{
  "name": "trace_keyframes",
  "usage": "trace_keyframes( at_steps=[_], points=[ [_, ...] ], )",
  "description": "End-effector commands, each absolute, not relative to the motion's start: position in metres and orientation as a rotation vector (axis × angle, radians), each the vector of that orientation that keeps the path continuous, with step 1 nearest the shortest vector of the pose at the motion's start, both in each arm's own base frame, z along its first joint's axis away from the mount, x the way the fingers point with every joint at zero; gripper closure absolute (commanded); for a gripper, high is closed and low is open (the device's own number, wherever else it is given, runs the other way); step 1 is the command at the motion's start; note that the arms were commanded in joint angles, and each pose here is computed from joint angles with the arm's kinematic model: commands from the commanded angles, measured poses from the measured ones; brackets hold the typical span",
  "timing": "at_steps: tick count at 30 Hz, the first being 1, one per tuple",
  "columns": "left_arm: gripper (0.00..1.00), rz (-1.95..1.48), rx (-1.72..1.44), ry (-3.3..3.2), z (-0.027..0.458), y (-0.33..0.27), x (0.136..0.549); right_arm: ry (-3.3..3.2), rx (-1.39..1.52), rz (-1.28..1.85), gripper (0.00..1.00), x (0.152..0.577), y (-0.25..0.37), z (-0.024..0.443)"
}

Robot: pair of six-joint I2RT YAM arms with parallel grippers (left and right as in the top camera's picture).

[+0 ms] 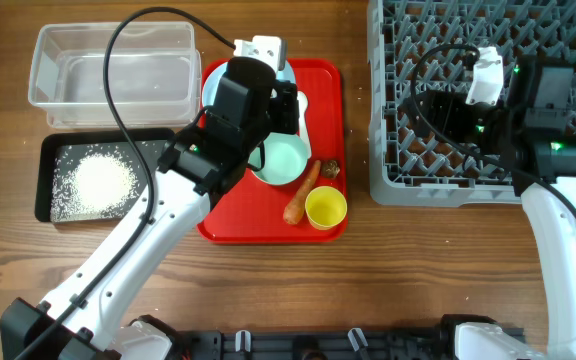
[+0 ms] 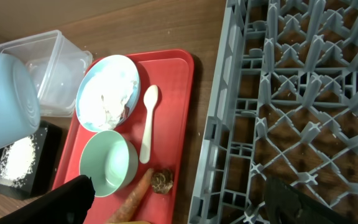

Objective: Sort waste into correct bins and load items into the dishwasher rack

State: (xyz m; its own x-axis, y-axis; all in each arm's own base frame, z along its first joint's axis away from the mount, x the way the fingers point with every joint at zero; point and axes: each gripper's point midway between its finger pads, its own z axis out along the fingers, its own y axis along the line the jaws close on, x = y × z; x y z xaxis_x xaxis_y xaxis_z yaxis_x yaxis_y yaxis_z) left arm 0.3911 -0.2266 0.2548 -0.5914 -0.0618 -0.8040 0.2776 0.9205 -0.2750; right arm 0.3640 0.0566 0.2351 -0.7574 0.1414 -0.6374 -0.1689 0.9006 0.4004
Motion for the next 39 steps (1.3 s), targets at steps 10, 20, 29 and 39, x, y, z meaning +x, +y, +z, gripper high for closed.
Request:
trace_keyframes(
  at_steps=[10,20,29,39],
  points=[
    [0.96,-0.114,0.201,2.795,0.125,-0.178,0.301,2.367,0.000,0.604,0.10,0.366,0.059,0.237],
    [0.43,-0.058,0.223,2.929,0.083,-0.174,0.289,2.394,0.008,0.610,0.10,0.361,0.060,0.233],
    [0.21,-0.170,-0.275,2.663,0.170,-0.077,0.363,2.319,-0.148,0.754,0.17,0.359,0.155,0.253],
    [0.18,-0.236,-0.548,2.639,0.169,-0.010,0.368,2.562,-0.718,0.731,0.21,0.285,0.321,0.154]
  ],
)
